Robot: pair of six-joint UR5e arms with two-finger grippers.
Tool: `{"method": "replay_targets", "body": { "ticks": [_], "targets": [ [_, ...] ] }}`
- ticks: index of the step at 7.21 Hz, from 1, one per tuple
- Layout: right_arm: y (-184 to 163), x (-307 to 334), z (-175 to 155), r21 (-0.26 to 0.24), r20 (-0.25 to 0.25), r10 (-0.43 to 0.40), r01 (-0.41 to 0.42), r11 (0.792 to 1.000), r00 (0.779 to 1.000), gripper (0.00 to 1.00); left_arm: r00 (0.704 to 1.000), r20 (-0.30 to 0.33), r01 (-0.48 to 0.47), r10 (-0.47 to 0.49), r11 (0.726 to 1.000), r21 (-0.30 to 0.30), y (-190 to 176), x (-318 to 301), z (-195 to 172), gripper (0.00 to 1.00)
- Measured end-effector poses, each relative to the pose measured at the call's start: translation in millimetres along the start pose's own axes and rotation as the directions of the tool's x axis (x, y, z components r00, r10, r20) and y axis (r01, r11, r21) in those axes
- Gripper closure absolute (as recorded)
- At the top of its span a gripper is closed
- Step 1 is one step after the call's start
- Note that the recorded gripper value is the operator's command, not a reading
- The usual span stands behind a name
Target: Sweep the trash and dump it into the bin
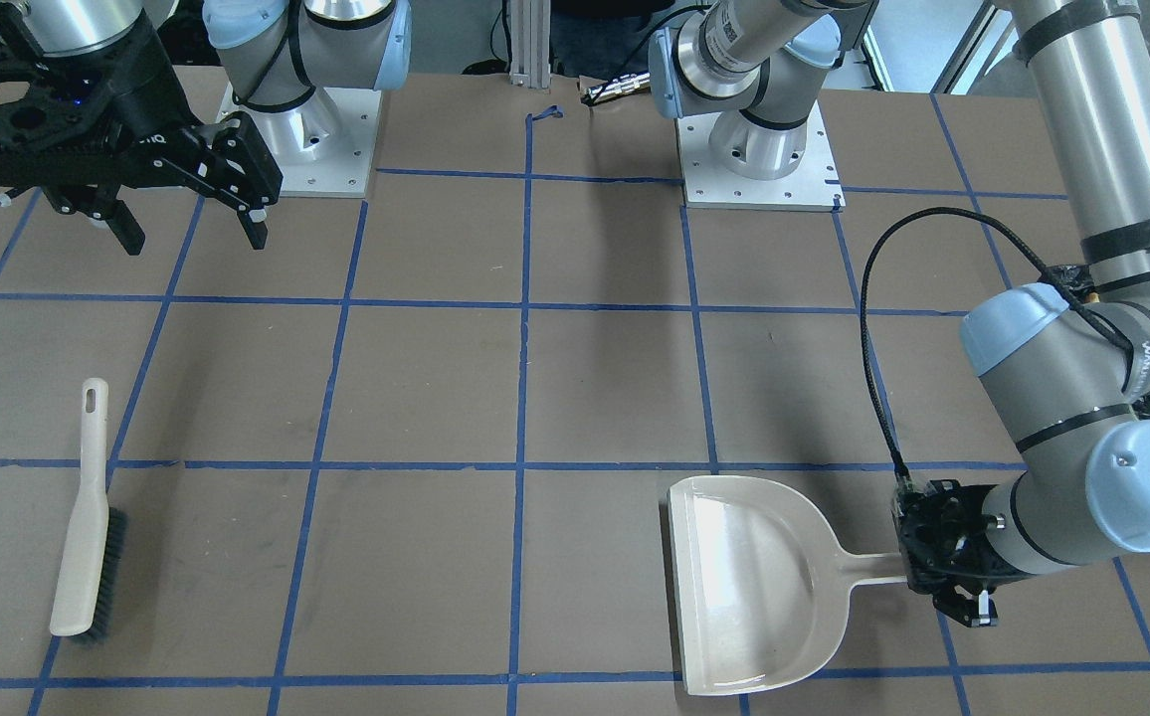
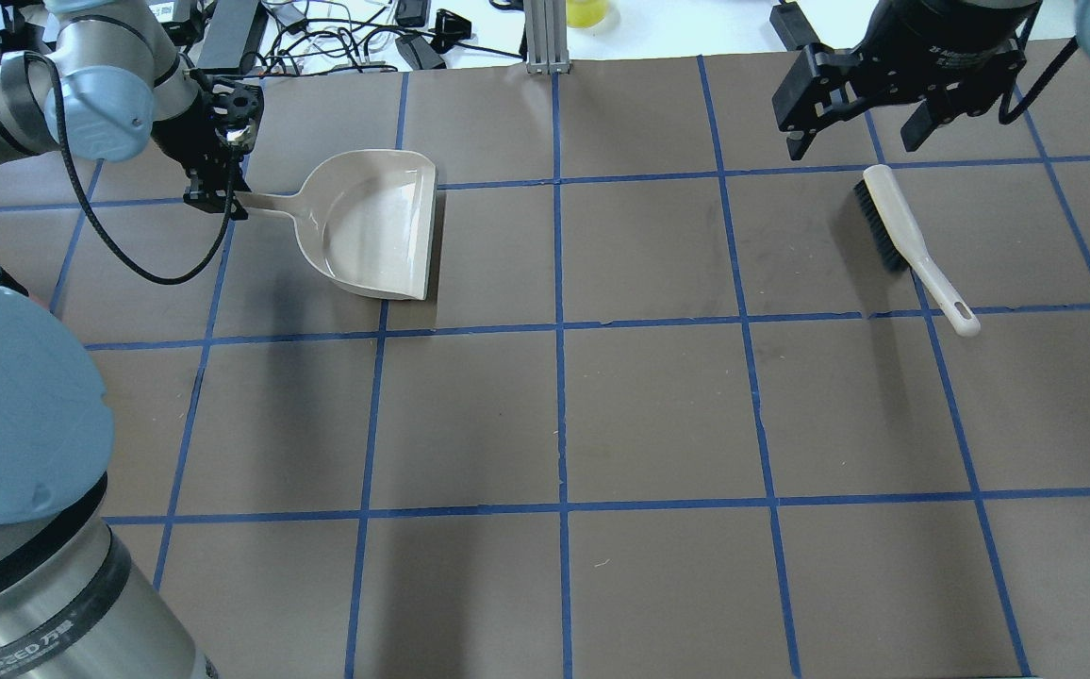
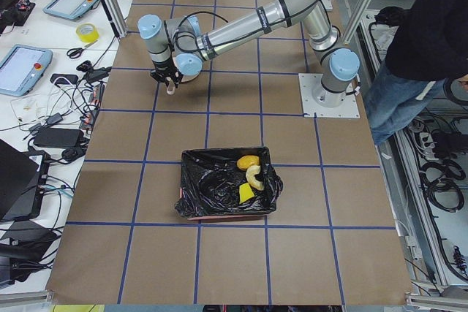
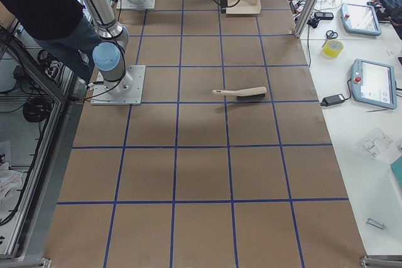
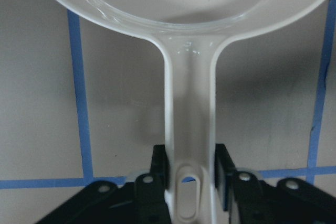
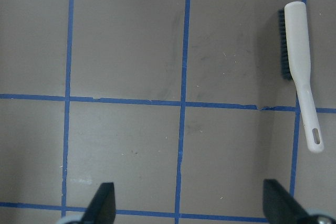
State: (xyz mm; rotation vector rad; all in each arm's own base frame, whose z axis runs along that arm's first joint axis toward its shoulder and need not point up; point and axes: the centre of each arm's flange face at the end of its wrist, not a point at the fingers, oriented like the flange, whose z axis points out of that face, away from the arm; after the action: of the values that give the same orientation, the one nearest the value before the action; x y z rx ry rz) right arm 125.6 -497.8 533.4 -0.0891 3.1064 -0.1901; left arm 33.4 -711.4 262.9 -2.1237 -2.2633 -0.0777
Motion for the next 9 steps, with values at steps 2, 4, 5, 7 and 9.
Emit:
{"method": "replay_targets", "body": {
  "ticks": [2,4,5,7,9],
  "targets": [
    [0.2,0.1,2.2,-0.004,0.0,0.0,0.0,1.0,1.0,0.0,0.999,-0.007,0.044,-0.044,0.999,0.0,-5.6,1.3,3.0,0.73],
    [0.0,0.4,3.6,-0.007,-0.001,0.001,-0.001,1.0,1.0,0.0,0.999,-0.009,0.045,-0.045,0.999,0.005,-9.1,2.0,4.6,0.41],
    [-0.1,0.9,3.8,-0.008,-0.002,0.001,-0.001,1.0,1.0,0.0,0.999,-0.016,0.044,-0.044,0.999,0.007,-11.1,3.4,7.7,0.26],
    [0.2,1.2,3.5,-0.008,-0.003,0.002,-0.002,1.0,1.0,0.0,0.999,-0.022,0.042,-0.042,0.999,0.008,-13.0,6.6,9.7,0.21],
    [0.3,1.2,3.1,-0.006,-0.003,0.002,-0.002,1.0,1.0,0.0,0.999,-0.009,0.039,-0.039,0.999,0.013,-26.7,15.3,-21.2,0.21]
  ]
}}
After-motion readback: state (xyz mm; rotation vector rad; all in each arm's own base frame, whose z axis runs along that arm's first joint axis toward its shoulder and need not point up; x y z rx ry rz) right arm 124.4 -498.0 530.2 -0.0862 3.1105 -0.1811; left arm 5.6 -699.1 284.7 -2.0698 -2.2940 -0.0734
